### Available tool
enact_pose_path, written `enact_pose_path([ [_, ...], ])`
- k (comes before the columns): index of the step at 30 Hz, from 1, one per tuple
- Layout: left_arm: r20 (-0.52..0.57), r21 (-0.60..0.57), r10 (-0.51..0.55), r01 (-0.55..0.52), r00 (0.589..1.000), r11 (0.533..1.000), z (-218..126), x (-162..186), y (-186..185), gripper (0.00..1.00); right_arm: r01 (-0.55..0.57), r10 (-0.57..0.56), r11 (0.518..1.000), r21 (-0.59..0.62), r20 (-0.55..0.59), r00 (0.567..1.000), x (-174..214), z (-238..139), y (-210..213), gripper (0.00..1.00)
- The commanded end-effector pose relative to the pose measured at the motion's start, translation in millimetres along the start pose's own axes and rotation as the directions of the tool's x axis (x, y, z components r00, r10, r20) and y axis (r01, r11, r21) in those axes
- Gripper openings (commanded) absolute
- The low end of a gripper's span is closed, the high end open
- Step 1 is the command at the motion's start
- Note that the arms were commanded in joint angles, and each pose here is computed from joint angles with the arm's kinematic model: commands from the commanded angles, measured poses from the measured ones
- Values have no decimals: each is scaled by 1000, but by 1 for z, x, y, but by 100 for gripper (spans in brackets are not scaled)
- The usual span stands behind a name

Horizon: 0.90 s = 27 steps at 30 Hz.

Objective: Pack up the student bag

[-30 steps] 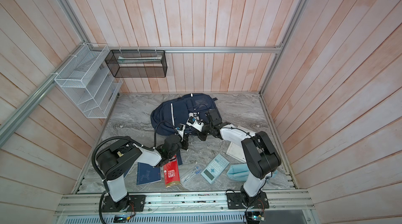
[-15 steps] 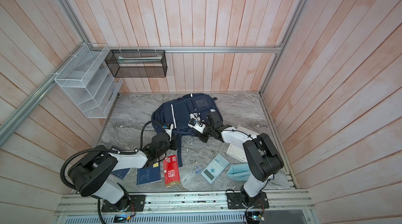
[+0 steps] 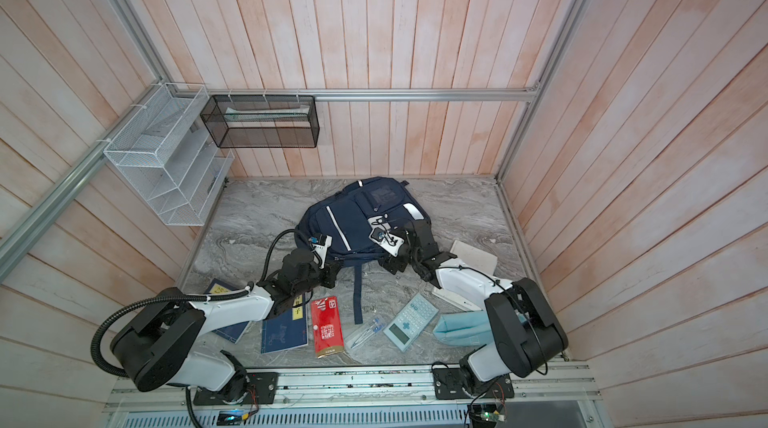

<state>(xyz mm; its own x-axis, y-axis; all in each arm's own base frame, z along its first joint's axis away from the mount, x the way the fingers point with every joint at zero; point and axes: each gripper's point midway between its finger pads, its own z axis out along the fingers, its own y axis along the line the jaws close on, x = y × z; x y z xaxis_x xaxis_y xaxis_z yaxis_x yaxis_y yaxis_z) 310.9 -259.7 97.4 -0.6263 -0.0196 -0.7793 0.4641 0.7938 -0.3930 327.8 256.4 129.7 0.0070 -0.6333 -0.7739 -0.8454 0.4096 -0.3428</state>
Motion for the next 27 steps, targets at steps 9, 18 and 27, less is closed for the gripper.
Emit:
enact_pose_path([
  [9,10,123,-22,21,1000,992,-1,-16,-28,0,63,-47,954,-294,63,997,-36,58,65,32],
  [18,4,-32,-147,147,989,989,-7,-12,31,0,57,-89,964,-259,-115,989,16,39,73,0],
  [27,101,-121,-268,279,958,953,-21,-49,103,0,50,-58,998,-33,-303,951,79,26,29,0],
])
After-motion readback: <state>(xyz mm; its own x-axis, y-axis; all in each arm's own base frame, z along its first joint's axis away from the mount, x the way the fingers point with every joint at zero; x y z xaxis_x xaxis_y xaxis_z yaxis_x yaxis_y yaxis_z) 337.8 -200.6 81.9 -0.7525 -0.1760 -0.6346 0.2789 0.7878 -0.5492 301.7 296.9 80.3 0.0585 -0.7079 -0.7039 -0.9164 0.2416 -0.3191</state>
